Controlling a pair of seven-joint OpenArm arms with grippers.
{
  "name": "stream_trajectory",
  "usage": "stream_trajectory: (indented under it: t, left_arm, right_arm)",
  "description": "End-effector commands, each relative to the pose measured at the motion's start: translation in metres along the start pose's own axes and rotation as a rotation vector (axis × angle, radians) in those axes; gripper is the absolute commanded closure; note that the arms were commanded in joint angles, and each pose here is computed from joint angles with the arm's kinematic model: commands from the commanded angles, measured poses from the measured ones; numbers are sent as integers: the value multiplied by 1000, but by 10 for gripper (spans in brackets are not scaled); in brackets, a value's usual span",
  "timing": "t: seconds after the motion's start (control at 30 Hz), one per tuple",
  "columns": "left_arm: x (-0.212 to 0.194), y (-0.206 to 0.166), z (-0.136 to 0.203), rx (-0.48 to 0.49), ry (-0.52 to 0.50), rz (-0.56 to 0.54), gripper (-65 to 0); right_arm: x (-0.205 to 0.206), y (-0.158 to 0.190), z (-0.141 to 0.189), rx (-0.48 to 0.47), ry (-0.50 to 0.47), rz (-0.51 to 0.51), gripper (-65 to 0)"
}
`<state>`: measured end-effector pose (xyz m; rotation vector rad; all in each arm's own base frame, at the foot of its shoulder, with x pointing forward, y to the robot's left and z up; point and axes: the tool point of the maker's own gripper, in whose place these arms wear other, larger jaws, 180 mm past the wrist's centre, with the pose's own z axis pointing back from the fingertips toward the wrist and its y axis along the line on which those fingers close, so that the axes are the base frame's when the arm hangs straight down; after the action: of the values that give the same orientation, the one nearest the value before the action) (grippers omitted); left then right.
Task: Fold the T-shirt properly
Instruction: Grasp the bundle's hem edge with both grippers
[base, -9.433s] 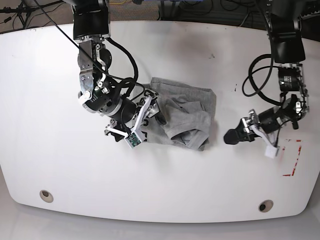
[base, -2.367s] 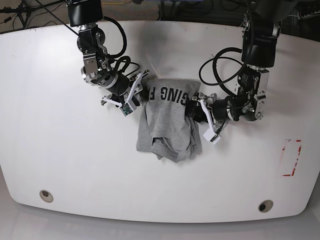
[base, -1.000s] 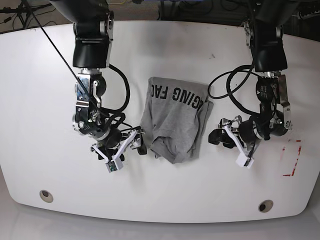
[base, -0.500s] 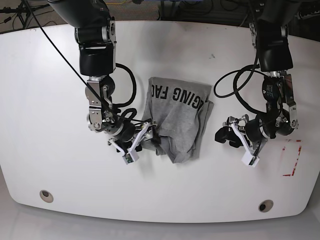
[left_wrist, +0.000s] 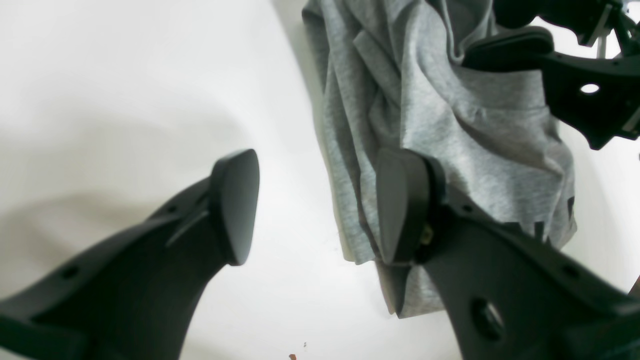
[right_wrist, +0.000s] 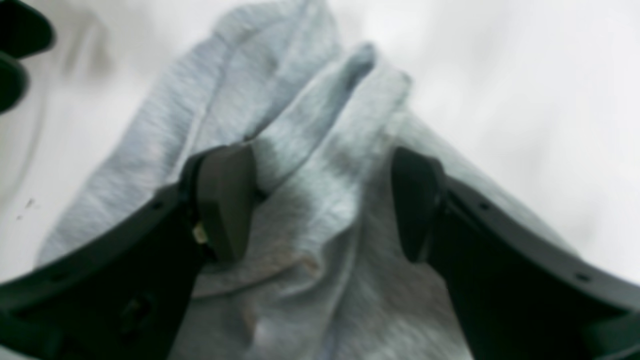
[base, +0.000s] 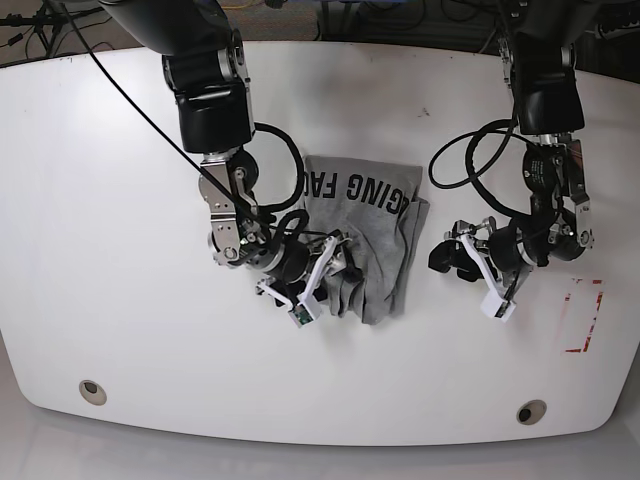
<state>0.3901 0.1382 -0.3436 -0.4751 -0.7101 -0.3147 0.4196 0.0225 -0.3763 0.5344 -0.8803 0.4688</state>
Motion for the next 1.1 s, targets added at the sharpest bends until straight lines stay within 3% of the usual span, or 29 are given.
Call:
stream_trajectory:
  t: [0.0,0.3,0.5,0.83,1.07]
  left_arm:
    - [16,1,6,-2,-49,-16,-347]
    - [13,0,5,-2,-45,-14,-347]
    - [13,1,5,-1,-45,-14,-347]
    - [14,-4,3,-12,-48,-14,-350]
    - [23,-31,-13,-77,-78,6,-350]
  right_arm:
    - [29,0,1,8,-72,19,-355]
    - [28,11,-2,29,-56,48,0]
    - [40,13,6,16,-75,78,-30]
    - [59,3,42,-95,-90,134,-33]
    - [60,5,55,-112,-83,163,-33]
